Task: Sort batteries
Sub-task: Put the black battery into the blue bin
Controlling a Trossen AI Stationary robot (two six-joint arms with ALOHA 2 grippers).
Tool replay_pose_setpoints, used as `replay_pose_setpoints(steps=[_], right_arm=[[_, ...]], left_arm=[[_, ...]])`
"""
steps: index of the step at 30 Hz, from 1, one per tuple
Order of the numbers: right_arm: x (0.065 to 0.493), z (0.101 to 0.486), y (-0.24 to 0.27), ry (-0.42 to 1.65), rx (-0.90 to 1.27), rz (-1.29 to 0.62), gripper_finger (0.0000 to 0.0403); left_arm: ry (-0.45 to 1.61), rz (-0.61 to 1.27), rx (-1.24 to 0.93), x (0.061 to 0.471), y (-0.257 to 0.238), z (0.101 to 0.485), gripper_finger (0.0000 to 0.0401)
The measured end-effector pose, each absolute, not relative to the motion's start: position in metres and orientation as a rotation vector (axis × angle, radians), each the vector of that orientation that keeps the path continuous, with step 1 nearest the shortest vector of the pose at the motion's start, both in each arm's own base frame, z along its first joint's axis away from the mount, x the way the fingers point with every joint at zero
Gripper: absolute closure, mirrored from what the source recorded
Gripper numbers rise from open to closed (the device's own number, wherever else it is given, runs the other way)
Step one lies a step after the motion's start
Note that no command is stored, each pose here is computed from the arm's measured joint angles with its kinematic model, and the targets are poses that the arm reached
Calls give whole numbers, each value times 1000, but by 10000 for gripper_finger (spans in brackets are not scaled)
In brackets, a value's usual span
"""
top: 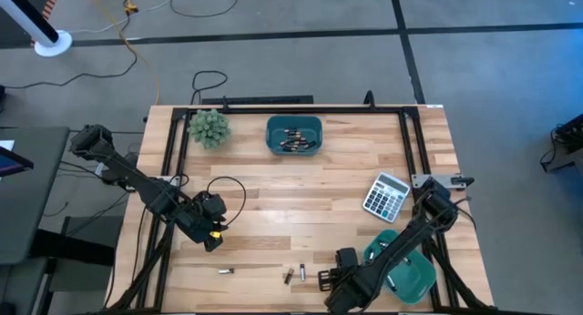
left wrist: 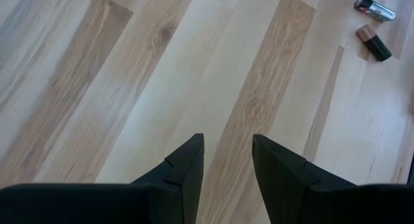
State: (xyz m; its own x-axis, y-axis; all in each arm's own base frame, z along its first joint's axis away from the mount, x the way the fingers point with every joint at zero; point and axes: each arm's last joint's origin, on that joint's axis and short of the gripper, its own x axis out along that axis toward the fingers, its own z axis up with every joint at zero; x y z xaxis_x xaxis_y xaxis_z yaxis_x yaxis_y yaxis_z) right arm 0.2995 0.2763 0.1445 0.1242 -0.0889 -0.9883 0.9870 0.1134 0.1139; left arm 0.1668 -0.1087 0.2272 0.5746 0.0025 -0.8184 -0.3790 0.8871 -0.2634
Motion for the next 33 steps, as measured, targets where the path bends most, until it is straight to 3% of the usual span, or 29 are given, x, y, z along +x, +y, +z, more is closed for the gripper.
replay_pose_setpoints(steps=[6,15,21,33], right_arm=[[303,129,280,1130,1112,-1100,253],[304,138,281,1145,1125,-1096,388],[300,157,278,1156,1114,-1113,383],[281,243,254,1090,1101,-1109,384]], left_arm=[[946,228,-444,167,-109,227,276],[946,227,-446,167,-109,227,276],[949,214,-422,167,-109,227,276],[952,200,-394,167,-109,227,276]])
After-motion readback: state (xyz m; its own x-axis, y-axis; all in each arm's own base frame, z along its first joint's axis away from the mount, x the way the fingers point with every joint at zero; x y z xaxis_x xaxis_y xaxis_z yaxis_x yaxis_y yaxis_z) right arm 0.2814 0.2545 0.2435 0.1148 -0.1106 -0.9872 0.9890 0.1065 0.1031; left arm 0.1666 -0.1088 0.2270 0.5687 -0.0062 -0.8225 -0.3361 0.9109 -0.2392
